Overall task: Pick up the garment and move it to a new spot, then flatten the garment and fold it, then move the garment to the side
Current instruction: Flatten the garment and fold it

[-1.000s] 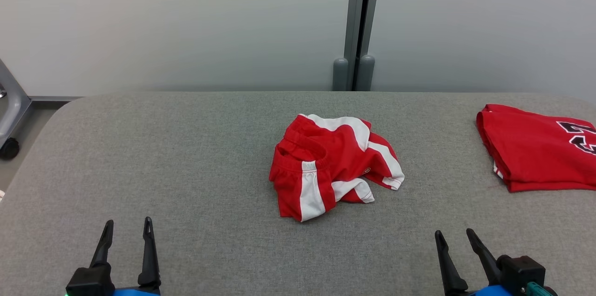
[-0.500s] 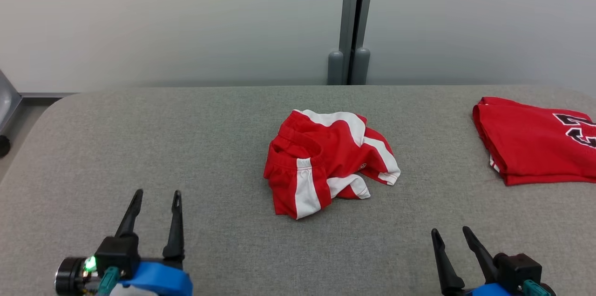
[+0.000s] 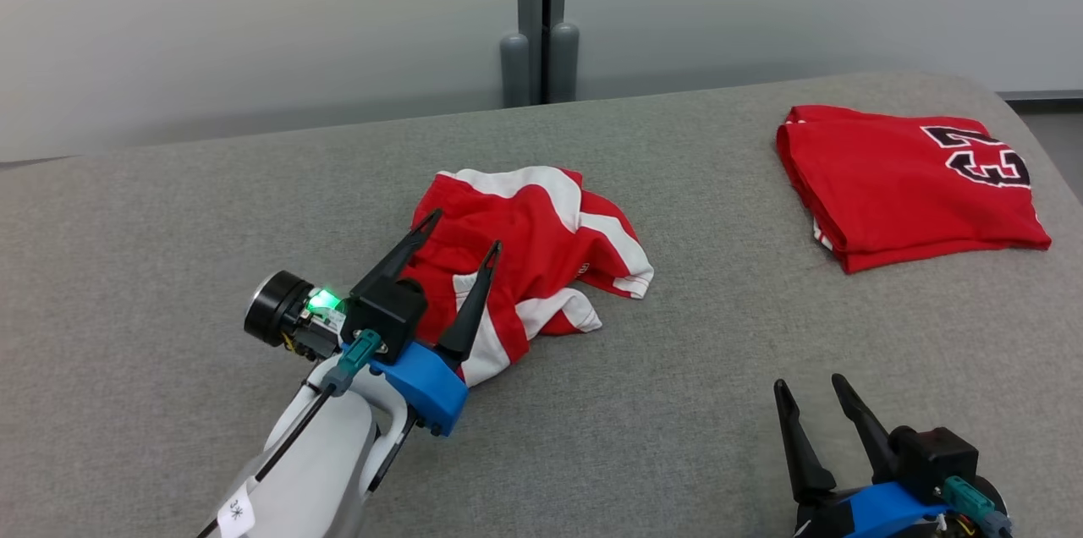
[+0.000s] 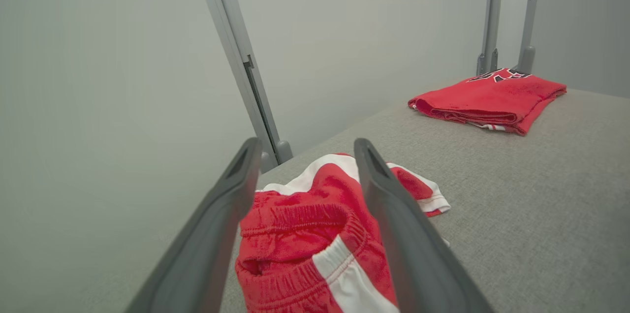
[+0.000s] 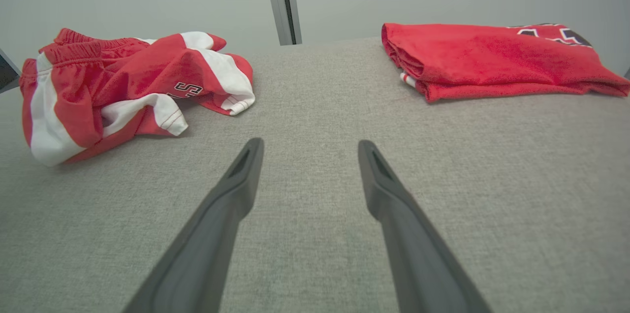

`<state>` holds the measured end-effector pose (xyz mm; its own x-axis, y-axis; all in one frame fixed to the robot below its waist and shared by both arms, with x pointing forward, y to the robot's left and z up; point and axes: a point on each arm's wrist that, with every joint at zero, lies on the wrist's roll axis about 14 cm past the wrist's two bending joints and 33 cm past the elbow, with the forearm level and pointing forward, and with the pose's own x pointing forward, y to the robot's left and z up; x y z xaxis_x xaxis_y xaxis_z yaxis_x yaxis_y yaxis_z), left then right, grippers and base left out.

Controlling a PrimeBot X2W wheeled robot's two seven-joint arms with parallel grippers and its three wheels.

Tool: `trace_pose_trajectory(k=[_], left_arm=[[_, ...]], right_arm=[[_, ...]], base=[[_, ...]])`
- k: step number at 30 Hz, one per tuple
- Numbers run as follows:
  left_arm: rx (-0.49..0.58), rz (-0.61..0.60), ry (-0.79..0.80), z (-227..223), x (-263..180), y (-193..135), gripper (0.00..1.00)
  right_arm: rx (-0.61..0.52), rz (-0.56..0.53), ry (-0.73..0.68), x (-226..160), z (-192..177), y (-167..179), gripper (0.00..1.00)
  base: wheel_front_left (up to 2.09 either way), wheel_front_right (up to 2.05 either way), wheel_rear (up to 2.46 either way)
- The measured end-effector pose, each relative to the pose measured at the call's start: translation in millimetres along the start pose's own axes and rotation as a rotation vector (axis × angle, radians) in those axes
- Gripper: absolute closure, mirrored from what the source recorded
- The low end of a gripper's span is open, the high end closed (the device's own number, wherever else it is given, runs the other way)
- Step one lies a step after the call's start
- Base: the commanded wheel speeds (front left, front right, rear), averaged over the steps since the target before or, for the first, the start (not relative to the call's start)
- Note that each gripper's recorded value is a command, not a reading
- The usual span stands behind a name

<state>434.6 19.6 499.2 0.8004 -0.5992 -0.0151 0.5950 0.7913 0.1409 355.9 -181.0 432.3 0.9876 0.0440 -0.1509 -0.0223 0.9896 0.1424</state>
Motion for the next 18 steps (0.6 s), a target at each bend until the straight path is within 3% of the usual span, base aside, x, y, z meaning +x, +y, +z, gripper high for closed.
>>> trace_pose_trajectory(k=[5, 13, 15, 16, 17, 18], left_arm=[[0.01, -0.114, 0.1, -27.4, 15.8, -18.6, 0.0], [-0.025, -0.162, 0.302, -83.4, 11.2, -26.6, 0.0], [-0.028, -0.158, 0.327, -90.1, 8.5, -23.9, 0.7], [-0.027, -0.153, 0.33, -90.5, 8.0, -21.9, 0.94], [-0.026, -0.148, 0.332, -90.7, 6.9, -19.9, 1.0], [-0.025, -0.142, 0.331, -90.4, 5.6, -18.0, 1.0]], right_arm=[[0.001, -0.048, 0.0, -2.7, 0.4, -15.2, 0.0], [0.001, -0.096, 0.008, -6.3, -1.7, -30.3, 0.0], [0.001, -0.096, 0.004, -4.9, -0.3, -30.6, 0.0], [0.001, -0.095, 0.002, -4.4, 0.3, -30.4, 0.0], [0.001, -0.091, 0.0, -3.6, 0.9, -29.0, 0.0], [0.001, -0.086, -0.002, -2.7, 1.7, -27.7, 0.0]], base=[[0.0, 0.0, 0.0], [0.0, 0.0, 0.0], [0.0, 0.0, 0.0], [0.0, 0.0, 0.0], [0.0, 0.0, 0.0], [0.0, 0.0, 0.0]])
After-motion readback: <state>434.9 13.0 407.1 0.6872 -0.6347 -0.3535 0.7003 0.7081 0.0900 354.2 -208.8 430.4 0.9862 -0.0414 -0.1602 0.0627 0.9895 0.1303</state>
